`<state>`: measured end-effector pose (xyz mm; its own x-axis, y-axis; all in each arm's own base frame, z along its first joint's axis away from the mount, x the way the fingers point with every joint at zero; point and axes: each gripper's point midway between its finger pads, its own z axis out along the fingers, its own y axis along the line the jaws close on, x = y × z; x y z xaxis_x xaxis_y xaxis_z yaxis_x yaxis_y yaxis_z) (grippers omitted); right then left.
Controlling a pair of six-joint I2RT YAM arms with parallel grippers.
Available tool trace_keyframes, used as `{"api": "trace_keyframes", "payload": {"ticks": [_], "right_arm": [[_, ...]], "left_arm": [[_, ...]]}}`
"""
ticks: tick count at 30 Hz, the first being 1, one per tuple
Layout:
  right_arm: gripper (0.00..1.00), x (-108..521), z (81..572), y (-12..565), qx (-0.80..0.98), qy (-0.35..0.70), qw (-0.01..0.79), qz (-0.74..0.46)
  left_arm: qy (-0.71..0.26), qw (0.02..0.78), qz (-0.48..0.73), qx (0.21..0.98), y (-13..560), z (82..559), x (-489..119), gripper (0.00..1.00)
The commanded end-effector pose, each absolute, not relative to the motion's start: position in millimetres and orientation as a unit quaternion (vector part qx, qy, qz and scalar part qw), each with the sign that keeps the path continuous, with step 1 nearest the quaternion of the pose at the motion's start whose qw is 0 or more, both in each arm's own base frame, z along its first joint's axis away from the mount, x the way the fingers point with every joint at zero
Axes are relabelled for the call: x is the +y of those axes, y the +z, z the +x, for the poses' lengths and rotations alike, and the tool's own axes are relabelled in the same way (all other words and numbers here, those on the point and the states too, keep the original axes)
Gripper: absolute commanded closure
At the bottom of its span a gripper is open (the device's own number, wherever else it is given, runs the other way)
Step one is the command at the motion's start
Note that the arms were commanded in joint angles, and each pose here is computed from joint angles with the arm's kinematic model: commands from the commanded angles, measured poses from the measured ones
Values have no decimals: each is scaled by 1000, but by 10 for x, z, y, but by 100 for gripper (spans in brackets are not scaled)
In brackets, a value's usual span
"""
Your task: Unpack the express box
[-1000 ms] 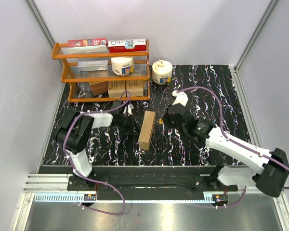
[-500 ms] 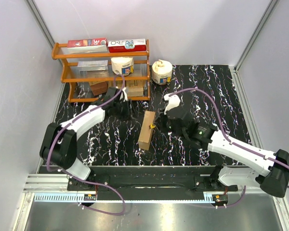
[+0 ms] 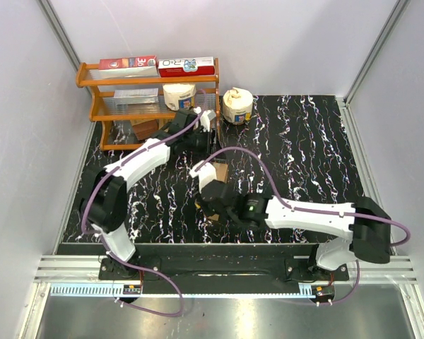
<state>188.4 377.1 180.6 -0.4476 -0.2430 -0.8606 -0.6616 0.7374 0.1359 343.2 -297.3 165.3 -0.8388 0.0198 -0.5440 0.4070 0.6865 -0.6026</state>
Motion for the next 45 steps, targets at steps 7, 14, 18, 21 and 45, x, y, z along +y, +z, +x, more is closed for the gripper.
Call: {"api": "trace_keyframes", "payload": {"ticks": [7, 14, 18, 21, 45], "right_arm": [[100, 3792, 2066, 1825, 805, 152, 508, -266], [100, 3600, 1980, 1760, 817, 137, 493, -265], [100, 3456, 1925, 1750, 825, 133, 485, -260], [100, 3329, 1893, 1745, 832, 127, 479, -251], [100, 2278, 1750, 1441, 881, 49, 456, -112]], "left_arm": [[-456, 200, 194, 845, 1636, 3345, -3438, 51], [-386, 170, 176, 889, 1278, 3298, -3243, 54], [-339, 164, 171, 910, 1138, 3267, -3080, 55], [-313, 160, 166, 921, 1054, 3239, -2976, 56], [-292, 149, 160, 931, 1078, 3039, -2798, 59]]}}
